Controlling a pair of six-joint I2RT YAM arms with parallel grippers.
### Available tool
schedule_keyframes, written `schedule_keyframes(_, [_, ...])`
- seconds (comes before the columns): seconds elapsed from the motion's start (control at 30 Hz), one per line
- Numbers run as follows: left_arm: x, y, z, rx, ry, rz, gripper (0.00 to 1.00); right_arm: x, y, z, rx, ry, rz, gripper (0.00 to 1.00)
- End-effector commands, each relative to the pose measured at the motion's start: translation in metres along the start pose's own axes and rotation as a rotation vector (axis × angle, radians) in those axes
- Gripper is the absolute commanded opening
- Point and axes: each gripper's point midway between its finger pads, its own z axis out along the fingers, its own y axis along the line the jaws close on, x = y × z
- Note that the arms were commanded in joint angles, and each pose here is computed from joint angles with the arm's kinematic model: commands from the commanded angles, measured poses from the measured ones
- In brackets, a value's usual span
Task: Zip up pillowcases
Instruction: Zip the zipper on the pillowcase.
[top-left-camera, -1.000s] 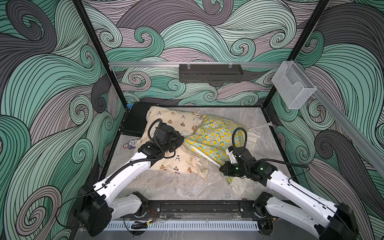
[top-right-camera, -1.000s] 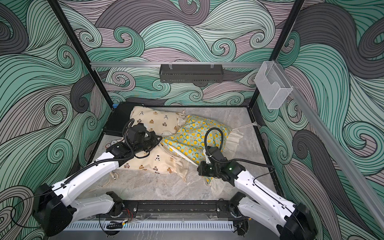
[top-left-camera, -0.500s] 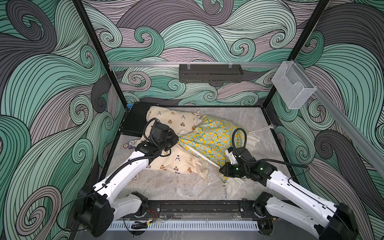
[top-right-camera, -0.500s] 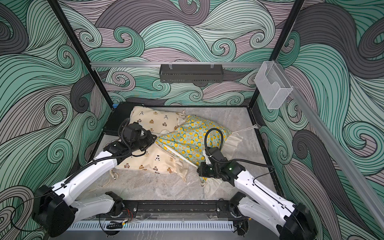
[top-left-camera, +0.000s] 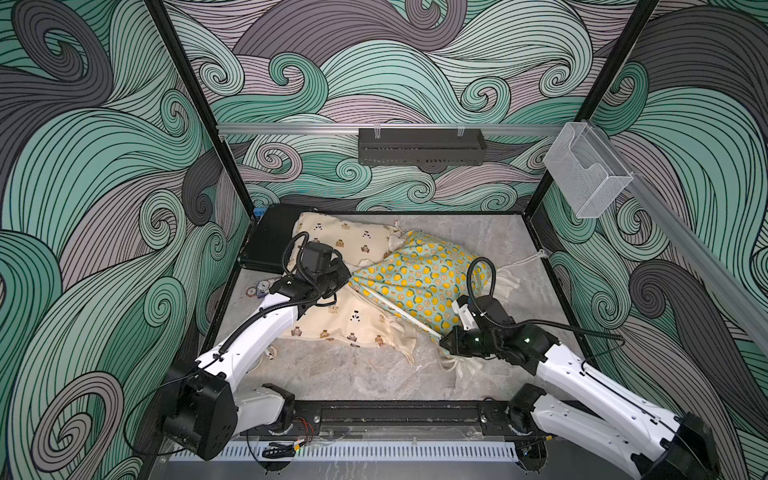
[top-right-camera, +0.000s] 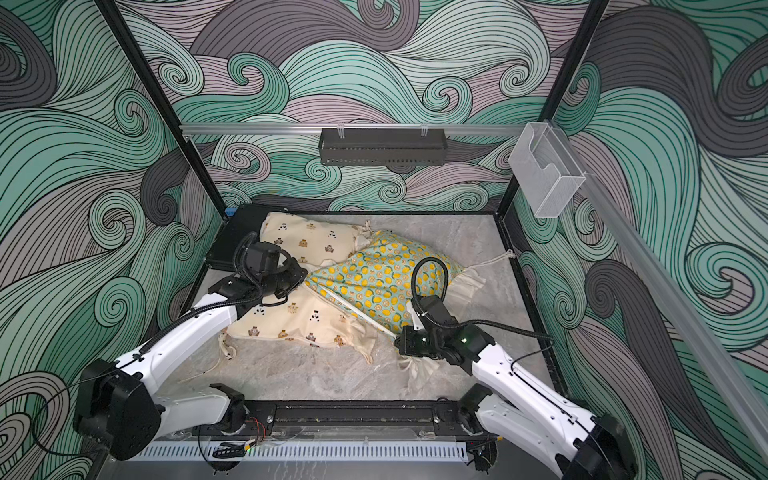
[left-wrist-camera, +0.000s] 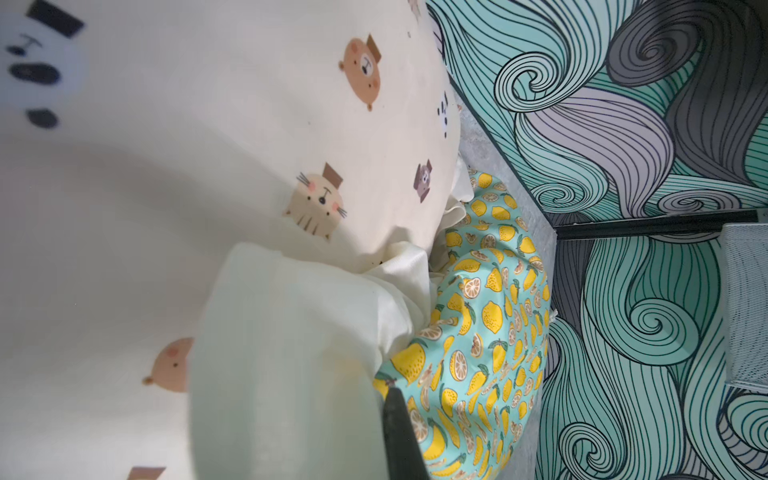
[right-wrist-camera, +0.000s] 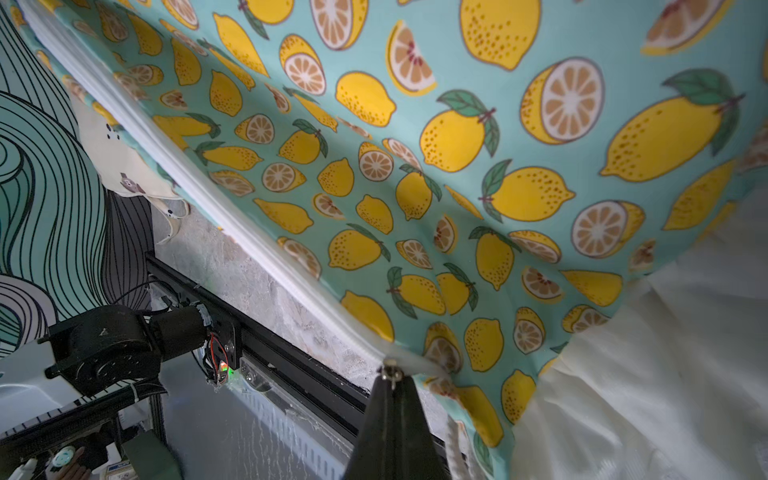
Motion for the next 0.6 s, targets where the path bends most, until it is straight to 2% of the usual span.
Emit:
schedule_keyframes(0.0, [-0.023,-0.002,-0.006,-0.019,-0.058,0.014,0.00,0.014,-0.012,0.001,0.033,0.050,0.019,0.01])
schedule_keyframes(0.23, [-0.031,0.007,-0.001,-0.038,-0.056,-0.009,0.00,0.018,-0.017,-0.003,0.050,0.055,0.017,0.01])
schedule_keyframes(0.57, [-0.021,0.004,0.008,-0.019,0.040,-0.017,0.00,0.012,-0.019,-0.004,0.082,0.062,-0.015,0.03])
